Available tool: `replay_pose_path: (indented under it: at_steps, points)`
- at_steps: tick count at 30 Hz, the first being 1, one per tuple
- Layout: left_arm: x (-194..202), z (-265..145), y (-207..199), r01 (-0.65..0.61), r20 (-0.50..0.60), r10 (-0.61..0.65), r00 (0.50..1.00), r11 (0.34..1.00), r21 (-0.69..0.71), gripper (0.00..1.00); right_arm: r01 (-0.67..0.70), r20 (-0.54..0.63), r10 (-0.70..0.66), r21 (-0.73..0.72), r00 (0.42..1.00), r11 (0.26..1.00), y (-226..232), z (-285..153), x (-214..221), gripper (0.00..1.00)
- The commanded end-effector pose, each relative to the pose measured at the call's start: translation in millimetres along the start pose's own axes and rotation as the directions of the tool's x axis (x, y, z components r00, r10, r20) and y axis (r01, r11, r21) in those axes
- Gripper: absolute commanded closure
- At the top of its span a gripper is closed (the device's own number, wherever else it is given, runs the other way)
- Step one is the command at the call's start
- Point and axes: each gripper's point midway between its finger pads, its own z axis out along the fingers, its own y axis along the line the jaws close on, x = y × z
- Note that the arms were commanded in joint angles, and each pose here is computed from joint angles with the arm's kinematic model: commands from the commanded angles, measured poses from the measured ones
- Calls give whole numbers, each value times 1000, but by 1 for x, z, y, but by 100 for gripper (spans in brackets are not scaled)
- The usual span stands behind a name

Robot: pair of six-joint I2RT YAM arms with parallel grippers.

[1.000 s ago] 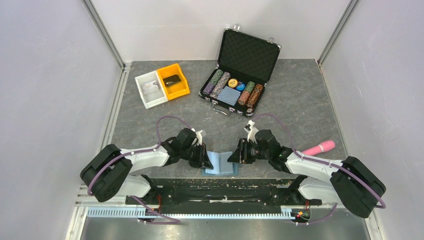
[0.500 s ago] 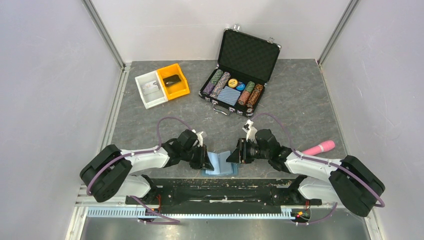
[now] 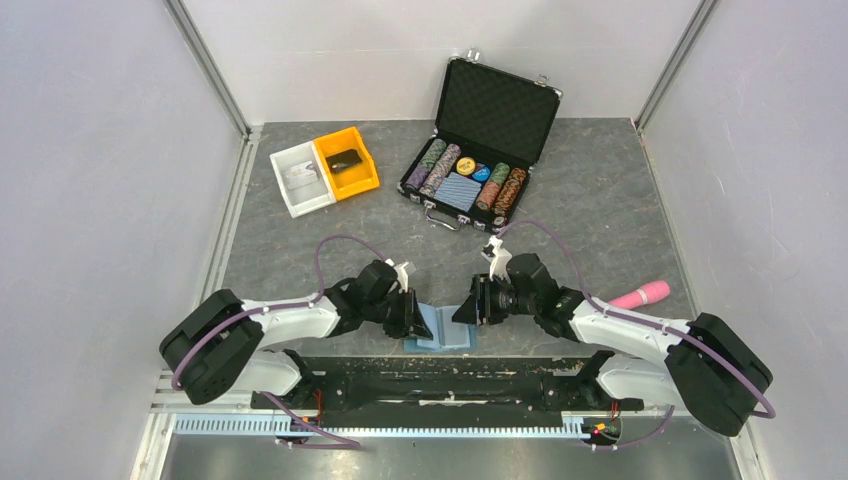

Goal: Take the credit cards out of the card holder
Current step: Remove the credit card from the card holder.

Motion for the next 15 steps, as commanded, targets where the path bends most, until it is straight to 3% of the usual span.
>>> replay_pose_path:
  at_steps: [1,7,11,15]
  points:
    - [-10,-3,-7,17,66,-18,998,1000,16,76,44,37,-43,-8,998,999,11,-1,-12,50]
    - [-14,-12,-2,-1,99,5,995,999,-40,68,38,21,-37,-32,999,999,17,3,-4,55]
    - [-18,-24,5,-24,116,38,993,992,-120,64,20,45,-22,41,999,999,3,3,-6,46]
    - [-18,-28,14,-34,126,55,990,985,-168,62,-4,43,-1,97,999,995,-11,4,-1,45]
